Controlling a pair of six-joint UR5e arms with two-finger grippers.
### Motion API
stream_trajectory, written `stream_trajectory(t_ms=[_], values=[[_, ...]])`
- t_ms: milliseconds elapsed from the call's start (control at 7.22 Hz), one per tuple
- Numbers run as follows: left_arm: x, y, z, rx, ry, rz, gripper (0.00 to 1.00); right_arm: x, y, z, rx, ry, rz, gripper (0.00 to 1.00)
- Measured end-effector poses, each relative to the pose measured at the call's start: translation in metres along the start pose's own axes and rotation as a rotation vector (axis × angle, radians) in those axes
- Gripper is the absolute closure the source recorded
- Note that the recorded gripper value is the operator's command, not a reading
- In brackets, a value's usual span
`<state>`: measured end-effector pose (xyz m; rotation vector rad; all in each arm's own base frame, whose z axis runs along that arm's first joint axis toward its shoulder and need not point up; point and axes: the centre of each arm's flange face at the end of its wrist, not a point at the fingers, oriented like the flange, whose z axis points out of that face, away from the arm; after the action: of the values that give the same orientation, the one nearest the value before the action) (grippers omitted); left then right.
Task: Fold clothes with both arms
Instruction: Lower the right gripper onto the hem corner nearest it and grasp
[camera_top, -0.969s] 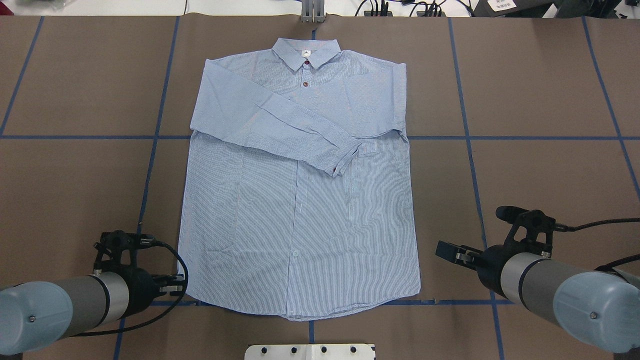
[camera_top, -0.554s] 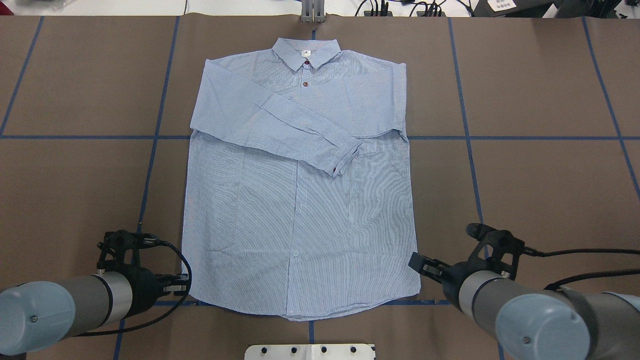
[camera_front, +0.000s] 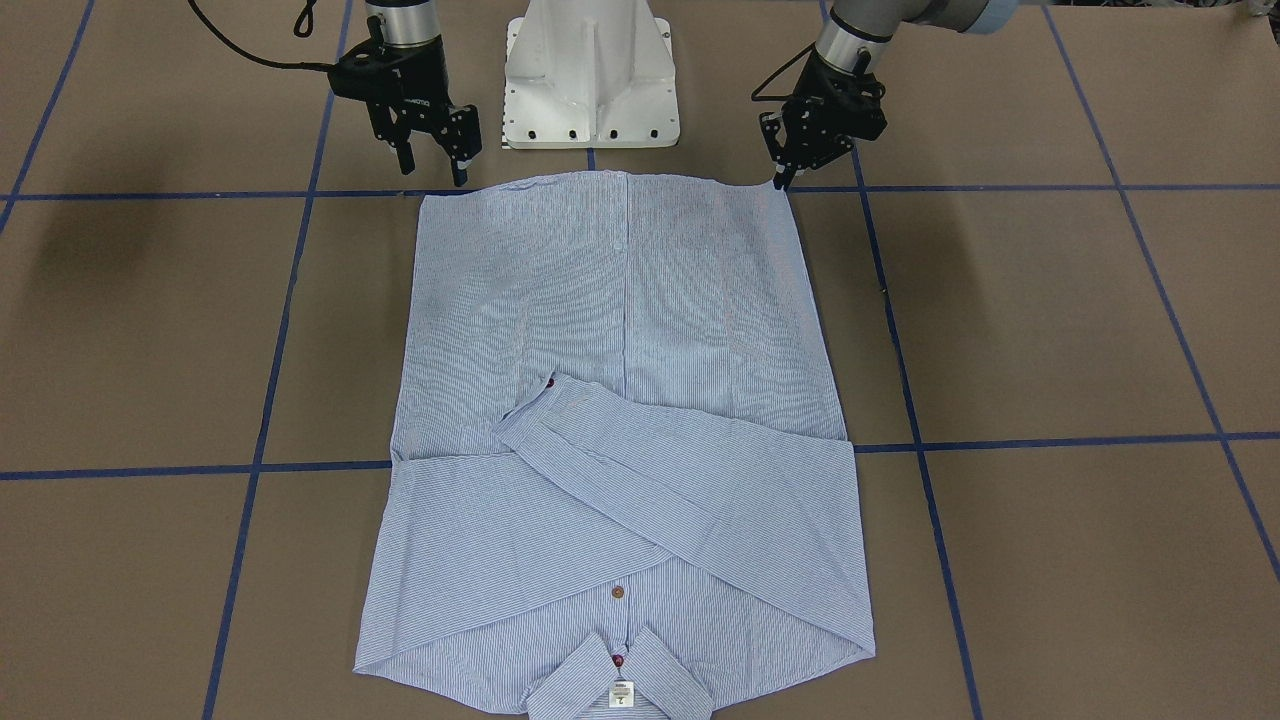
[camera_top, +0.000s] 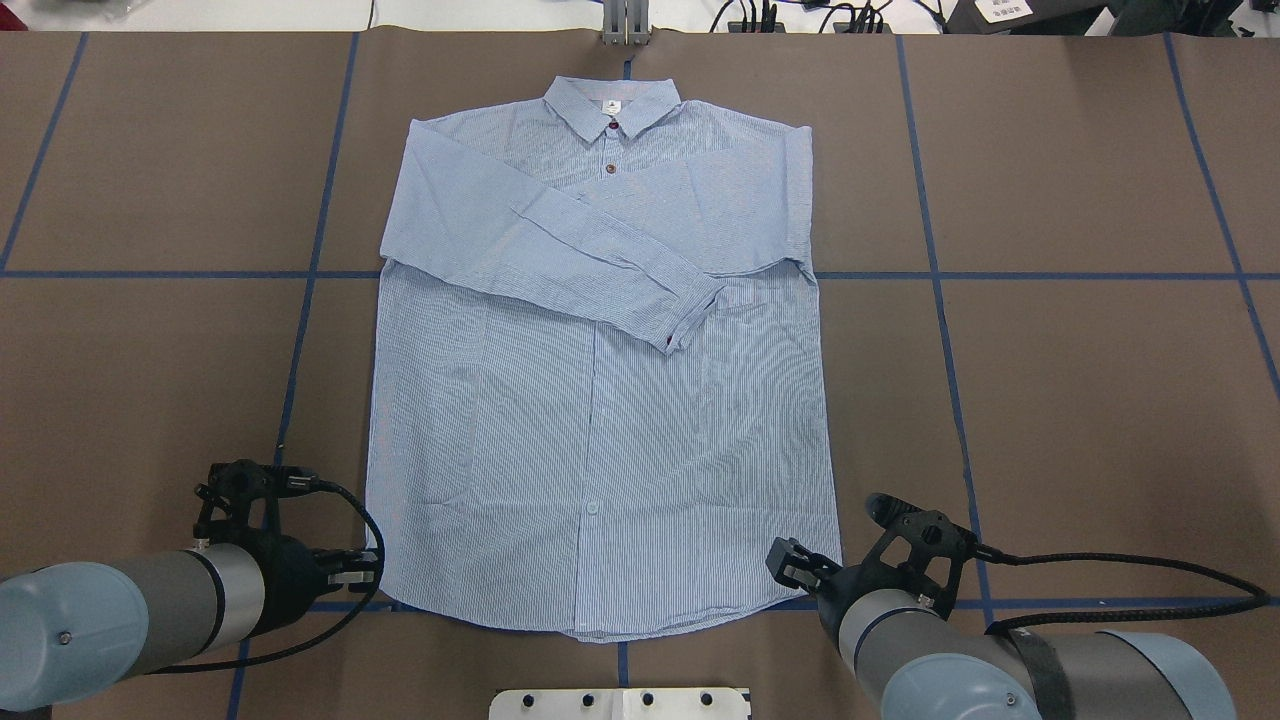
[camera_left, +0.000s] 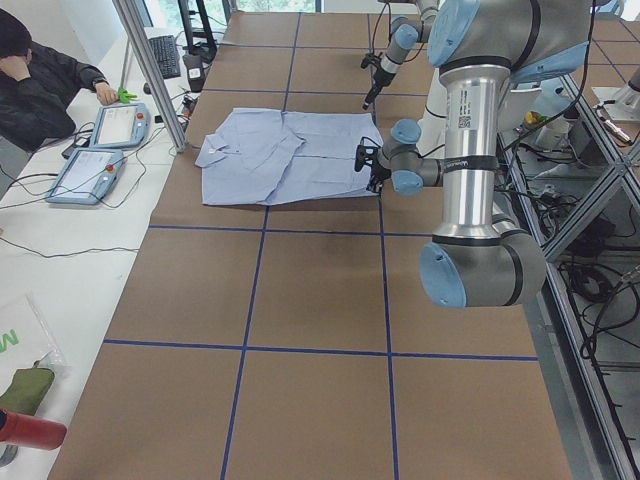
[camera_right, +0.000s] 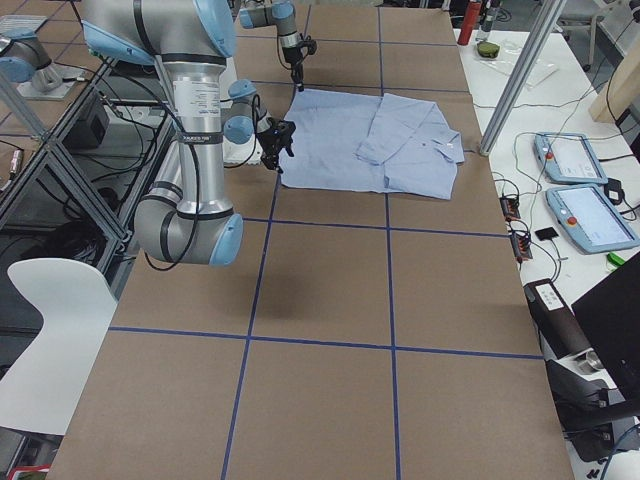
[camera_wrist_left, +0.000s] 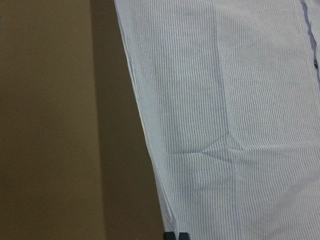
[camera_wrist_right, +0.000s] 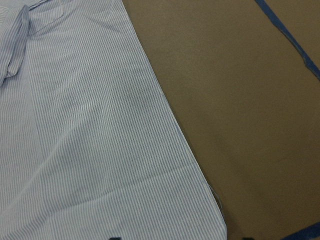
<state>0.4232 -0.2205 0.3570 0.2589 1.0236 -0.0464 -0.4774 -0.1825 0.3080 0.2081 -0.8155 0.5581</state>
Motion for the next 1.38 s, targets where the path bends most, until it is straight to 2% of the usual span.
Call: stream_trajectory(t_ms=[554, 1385], values=[[0.003, 0.001, -0.001, -0.01, 0.012, -0.024, 1.0, 0.012, 0.028, 0.024, 0.055, 0.019, -0.038, 0.43], [0.003, 0.0, -0.001, -0.009, 0.011, -0.028, 1.0, 0.026, 0.042, 0.046, 0.101, 0.046, -0.078, 0.45]])
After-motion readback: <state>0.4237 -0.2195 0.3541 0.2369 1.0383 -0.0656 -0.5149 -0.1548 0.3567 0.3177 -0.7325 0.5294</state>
